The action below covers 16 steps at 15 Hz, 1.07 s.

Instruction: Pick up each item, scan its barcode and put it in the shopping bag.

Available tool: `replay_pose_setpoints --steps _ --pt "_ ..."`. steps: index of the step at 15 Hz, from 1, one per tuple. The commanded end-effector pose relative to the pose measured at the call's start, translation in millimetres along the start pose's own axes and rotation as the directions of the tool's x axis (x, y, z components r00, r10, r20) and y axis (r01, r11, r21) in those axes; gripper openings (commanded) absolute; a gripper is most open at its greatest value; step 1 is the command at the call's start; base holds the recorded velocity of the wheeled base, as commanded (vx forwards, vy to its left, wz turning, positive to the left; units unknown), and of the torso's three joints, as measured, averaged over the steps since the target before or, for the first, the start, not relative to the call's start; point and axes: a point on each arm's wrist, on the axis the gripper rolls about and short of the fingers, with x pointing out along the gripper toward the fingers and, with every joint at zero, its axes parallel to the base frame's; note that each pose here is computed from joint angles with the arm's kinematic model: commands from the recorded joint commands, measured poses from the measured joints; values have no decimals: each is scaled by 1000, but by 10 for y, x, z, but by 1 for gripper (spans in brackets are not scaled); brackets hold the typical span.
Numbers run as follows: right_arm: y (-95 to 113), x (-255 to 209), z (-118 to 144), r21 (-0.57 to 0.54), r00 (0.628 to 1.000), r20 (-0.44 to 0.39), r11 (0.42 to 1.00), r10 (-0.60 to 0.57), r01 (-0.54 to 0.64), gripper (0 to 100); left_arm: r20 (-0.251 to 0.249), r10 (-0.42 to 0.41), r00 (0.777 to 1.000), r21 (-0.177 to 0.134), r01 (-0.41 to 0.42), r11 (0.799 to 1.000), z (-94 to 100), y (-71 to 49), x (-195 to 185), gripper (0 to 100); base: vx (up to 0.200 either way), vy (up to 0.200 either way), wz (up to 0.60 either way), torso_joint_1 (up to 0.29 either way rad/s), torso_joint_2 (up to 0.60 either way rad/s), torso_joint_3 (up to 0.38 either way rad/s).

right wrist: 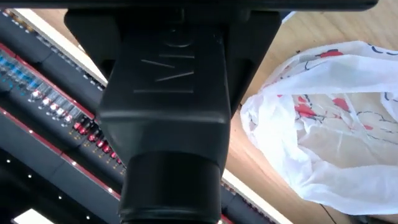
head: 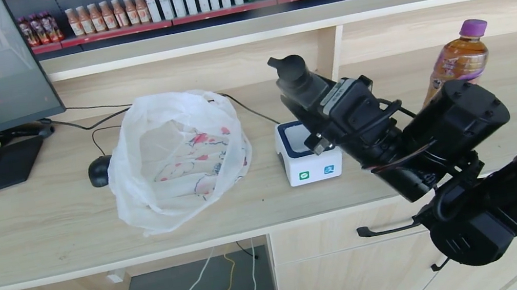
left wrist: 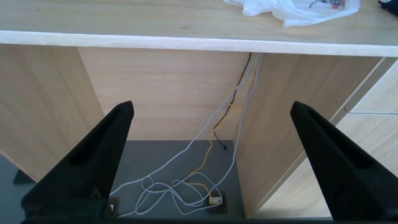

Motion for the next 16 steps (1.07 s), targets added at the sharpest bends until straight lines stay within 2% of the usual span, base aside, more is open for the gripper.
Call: replay_pose_setpoints --steps 1,3,7,9,11,13,16 --pt "-50 4 -69 -39 999 31 999 31 -30 0 1 0 1000 0 0 1000 0 0 0 100 0 0 0 0 0 0" --pt "-24 -2 -100 -82 990 93 991 111 -103 0 1 0 1000 0 0 1000 0 0 0 100 0 0 0 0 0 0" --pt "57 -18 -291 -161 976 105 971 193 -175 0 1 2 1000 0 -2 1000 0 0 0 100 0 0 0 0 0 0" --pt "27 -28 -363 -222 971 108 958 211 -183 0 1 2 1000 0 -2 1000 0 0 0 100 0 0 0 0 0 0" --pt "47 -37 -439 -230 970 96 953 224 -197 0 1 0 1000 0 0 1000 0 0 0 100 0 0 0 0 0 0" --pt "-31 -45 -510 -279 967 103 940 233 -197 0 1 0 1000 0 0 1000 0 0 0 100 0 0 0 0 0 0" --pt "-117 -32 -617 -296 967 103 936 232 -193 0 1 0 1000 0 0 1000 0 0 0 100 0 0 0 0 0 0"
